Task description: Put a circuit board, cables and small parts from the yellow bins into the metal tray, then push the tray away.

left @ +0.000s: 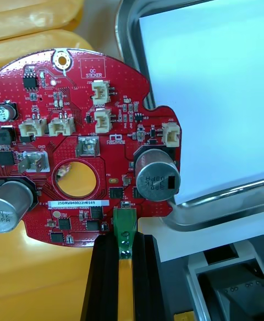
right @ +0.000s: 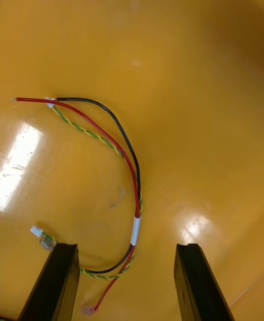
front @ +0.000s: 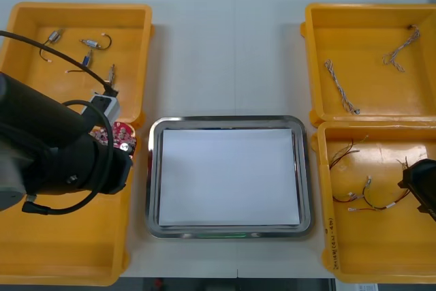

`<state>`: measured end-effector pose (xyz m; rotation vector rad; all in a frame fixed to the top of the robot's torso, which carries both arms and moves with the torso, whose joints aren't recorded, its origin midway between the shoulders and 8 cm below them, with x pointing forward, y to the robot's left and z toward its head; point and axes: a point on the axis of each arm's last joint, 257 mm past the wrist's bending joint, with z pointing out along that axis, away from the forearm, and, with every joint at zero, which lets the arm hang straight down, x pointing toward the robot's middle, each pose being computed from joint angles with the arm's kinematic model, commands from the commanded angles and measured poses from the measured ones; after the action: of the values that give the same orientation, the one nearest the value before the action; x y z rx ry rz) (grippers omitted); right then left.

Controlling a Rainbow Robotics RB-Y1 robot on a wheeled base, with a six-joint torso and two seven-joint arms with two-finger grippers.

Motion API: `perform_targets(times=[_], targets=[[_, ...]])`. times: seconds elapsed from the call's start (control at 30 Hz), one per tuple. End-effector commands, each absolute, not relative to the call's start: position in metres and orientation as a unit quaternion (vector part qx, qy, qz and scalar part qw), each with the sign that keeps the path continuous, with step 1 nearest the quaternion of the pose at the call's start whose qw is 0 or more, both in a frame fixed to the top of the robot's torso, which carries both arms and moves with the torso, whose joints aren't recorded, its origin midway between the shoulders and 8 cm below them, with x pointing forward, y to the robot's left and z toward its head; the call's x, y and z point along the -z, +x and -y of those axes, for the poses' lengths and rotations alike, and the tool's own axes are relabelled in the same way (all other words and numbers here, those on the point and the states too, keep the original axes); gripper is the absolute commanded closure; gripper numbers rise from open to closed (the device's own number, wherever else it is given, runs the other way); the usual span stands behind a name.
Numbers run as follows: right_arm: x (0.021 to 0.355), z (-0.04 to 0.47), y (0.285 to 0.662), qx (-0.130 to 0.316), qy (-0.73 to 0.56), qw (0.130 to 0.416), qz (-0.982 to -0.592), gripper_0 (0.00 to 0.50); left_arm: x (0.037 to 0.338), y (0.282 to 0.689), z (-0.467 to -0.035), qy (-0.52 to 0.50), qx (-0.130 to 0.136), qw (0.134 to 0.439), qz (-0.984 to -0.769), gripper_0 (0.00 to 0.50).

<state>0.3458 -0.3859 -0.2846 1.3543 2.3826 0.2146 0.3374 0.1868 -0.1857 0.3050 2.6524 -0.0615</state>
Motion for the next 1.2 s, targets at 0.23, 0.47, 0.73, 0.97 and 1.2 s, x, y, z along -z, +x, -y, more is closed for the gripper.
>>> perform_targets(times=[0.23, 0.47, 0.73, 0.97, 1.2], targets=[[0.303, 0.38, 0.352, -0.076, 0.479, 0.192, -0.853, 0.0, 0.19, 0.337, -0.116, 0.147, 0.064, 0.254, -0.954, 0.5], [0.312, 0.37, 0.347, -0.085, 0.484, 0.18, -0.852, 0.0, 0.213, 0.339, -0.095, 0.156, 0.074, 0.246, -0.954, 0.5], [0.317, 0.365, 0.351, -0.096, 0.486, 0.182, -0.85, 0.0, 0.234, 0.339, -0.079, 0.15, 0.083, 0.241, -0.955, 0.5], [0.326, 0.37, 0.355, -0.099, 0.492, 0.185, -0.845, 0.0, 0.251, 0.327, -0.071, 0.137, 0.085, 0.236, -0.958, 0.5], [0.332, 0.37, 0.349, -0.097, 0.493, 0.178, -0.846, 0.0, 0.268, 0.319, -0.075, 0.138, 0.075, 0.226, -0.961, 0.5]])
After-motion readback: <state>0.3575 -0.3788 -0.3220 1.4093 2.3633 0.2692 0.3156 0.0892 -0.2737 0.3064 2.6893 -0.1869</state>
